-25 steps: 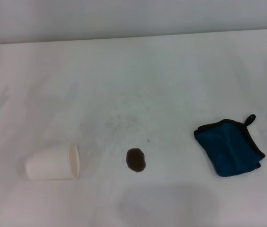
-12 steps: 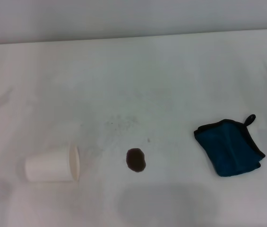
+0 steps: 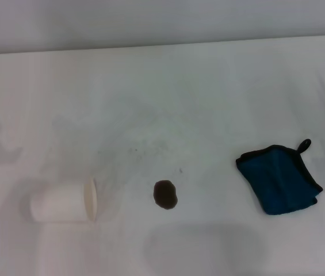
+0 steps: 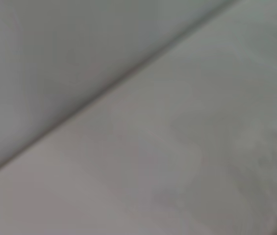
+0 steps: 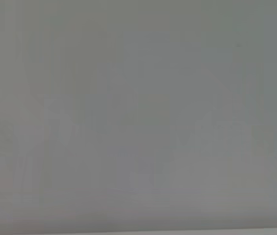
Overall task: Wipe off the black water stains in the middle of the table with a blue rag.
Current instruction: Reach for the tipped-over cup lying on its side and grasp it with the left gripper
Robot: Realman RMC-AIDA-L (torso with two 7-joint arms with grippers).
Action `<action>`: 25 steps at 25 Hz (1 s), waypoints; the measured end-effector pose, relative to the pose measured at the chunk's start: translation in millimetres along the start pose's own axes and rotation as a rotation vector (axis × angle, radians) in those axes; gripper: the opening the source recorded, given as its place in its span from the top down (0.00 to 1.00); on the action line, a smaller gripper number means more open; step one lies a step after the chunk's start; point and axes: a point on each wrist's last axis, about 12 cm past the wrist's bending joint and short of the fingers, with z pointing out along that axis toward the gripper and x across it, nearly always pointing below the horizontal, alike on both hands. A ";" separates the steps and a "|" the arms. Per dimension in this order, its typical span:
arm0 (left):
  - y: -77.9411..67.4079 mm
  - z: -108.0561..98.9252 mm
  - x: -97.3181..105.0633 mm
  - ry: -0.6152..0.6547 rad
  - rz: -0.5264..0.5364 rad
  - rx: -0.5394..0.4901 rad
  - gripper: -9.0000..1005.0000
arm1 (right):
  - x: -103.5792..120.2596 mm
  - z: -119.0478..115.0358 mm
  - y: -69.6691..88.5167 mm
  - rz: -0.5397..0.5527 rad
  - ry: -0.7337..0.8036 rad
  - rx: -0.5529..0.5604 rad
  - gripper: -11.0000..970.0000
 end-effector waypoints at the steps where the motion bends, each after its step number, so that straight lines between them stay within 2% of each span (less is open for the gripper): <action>1: -1.1 1.0 -6.2 0.037 0.013 0.014 0.13 | 0.0 0.0 0.0 0.000 0.000 0.000 0.20; 7: -6.8 7.8 -32.9 0.130 0.118 0.080 0.13 | 0.5 0.0 1.4 0.002 0.002 -0.006 0.20; 11: -10.3 25.8 -42.9 0.121 0.182 0.162 0.13 | 0.0 1.5 3.0 0.004 0.001 -0.011 0.20; 17: -18.5 55.7 -50.5 0.115 0.273 0.290 0.13 | -0.1 2.1 3.9 0.006 0.000 -0.014 0.20; 25: -22.3 79.7 -48.7 0.186 0.381 0.349 0.13 | -0.3 2.1 4.4 0.004 -0.002 -0.018 0.20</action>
